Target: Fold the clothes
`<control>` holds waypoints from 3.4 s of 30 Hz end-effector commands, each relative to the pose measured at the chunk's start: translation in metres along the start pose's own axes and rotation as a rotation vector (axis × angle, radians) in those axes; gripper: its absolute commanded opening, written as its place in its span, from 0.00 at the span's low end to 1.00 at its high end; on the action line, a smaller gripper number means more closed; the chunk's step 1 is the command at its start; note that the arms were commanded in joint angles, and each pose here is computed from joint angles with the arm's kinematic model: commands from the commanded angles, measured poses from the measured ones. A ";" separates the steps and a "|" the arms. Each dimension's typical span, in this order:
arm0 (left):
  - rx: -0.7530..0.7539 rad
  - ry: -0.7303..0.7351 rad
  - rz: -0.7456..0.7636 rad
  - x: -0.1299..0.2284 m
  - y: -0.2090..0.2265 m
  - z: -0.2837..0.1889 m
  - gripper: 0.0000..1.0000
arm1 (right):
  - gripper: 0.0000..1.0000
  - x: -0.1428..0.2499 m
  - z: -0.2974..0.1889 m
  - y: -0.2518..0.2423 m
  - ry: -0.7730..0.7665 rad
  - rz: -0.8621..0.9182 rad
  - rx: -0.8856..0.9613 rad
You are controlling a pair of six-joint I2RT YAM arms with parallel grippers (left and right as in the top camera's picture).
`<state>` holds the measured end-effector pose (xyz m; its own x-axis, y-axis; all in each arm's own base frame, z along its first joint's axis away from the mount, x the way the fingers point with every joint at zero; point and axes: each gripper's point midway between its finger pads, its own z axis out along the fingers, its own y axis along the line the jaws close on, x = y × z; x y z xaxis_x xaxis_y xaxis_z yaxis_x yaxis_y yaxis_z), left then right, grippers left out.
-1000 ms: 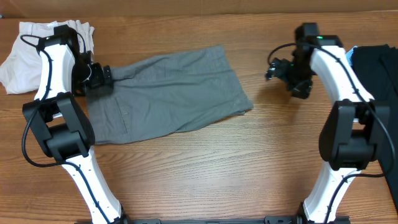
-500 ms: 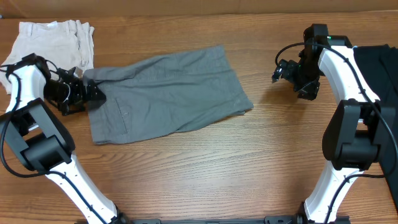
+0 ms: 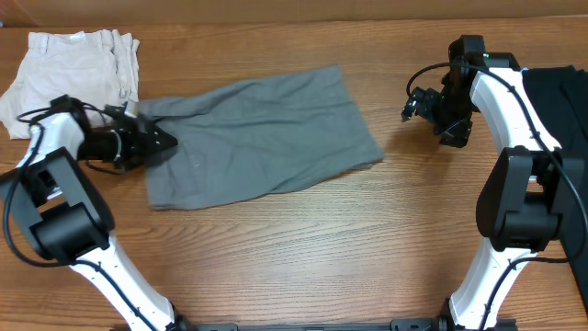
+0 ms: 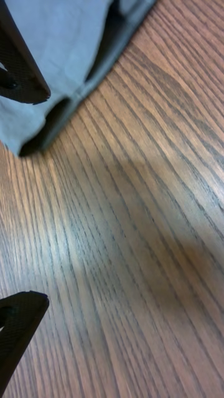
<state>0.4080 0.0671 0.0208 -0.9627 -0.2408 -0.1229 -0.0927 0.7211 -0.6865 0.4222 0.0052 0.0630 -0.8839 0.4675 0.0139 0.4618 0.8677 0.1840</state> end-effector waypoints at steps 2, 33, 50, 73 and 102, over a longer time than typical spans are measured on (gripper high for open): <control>-0.039 0.150 -0.027 0.032 0.004 0.068 0.41 | 1.00 -0.004 -0.008 0.009 -0.016 -0.013 -0.037; -0.425 0.001 0.030 -0.071 -0.111 -0.076 0.04 | 1.00 0.022 0.003 0.076 -0.033 -0.179 -0.079; -0.362 0.079 0.458 -0.034 -0.279 0.032 0.04 | 1.00 0.035 0.020 0.101 -0.029 -0.229 -0.157; -0.353 0.019 0.541 -0.028 -0.320 0.099 0.04 | 0.63 0.036 0.048 0.095 0.016 -0.223 -0.121; -0.103 0.105 0.669 0.024 -0.388 0.202 0.04 | 0.29 0.042 0.094 0.089 0.106 -0.204 -0.119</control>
<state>0.4809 -0.3261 0.1259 -0.8538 0.3360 -0.3975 0.4747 0.8161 -0.3296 0.4399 0.1171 0.0088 -0.9638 0.2659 0.0218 0.2583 0.9098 0.3249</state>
